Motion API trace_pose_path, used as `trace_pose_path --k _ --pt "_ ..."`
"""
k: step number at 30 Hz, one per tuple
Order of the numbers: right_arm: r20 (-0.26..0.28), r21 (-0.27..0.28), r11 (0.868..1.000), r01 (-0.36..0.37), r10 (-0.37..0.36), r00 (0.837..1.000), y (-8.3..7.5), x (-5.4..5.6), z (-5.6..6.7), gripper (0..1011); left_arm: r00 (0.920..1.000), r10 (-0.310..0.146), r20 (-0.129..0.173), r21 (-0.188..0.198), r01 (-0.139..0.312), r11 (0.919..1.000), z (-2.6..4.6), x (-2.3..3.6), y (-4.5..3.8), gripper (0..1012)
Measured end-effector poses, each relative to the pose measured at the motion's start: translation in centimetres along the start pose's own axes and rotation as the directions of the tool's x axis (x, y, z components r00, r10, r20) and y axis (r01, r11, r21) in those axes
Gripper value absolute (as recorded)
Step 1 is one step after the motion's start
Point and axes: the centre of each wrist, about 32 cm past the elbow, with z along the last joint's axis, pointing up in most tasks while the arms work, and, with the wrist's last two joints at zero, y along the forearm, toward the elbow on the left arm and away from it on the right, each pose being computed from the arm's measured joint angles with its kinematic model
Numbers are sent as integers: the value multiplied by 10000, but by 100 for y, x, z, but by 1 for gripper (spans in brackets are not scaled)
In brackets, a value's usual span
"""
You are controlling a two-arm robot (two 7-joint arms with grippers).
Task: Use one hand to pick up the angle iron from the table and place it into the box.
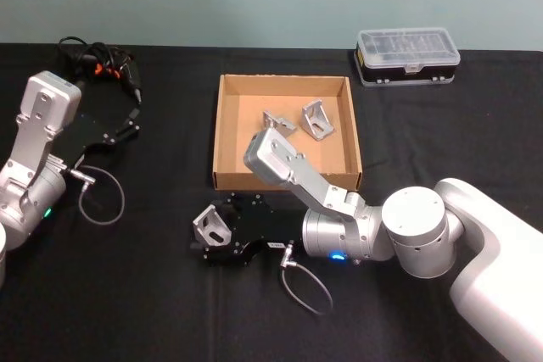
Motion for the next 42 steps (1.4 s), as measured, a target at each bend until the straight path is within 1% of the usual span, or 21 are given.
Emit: trace_pose_path --k 3,6,8,10,13,28,32,36,40,42 --pt "-10 -27 10000 -8 8 10000 -5 4 -6 769 10000 -1 0 0 1 10000 0 0 0 1000" --pt "-11 -53 10000 -15 15 10000 -13 8 -13 656 10000 0 1 0 0 10000 0 0 0 1000" --pt "-13 -60 10000 -20 20 10000 -14 9 -16 625 10000 0 0 0 0 10000 0 0 0 1000" --pt "-7 -67 10000 -28 28 10000 -16 10 -18 539 10000 0 0 0 0 10000 0 0 0 1000" --pt "-2 -70 10000 -41 41 10000 -17 9 -20 490 10000 1 1 0 -1 10000 0 0 0 1000" --pt "-24 2 10000 -53 53 10000 -25 11 -25 482 10000 0 0 0 0 10000 0 0 0 1000" --pt "2 287 9995 -131 131 9999 -47 36 26 482 10000 0 1 1 0 10000 0 0 0 1000" --pt "45 685 9975 -197 195 9998 -86 79 110 482 10000 0 1 1 0 10000 0 0 0 1000" --pt "129 1171 9930 -163 149 9998 -149 125 232 482 10000 0 0 1 0 10000 0 0 0 1000" --pt "162 1301 9914 -110 89 9998 -172 139 268 482 10000 0 0 0 0 10000 0 0 0 1000"
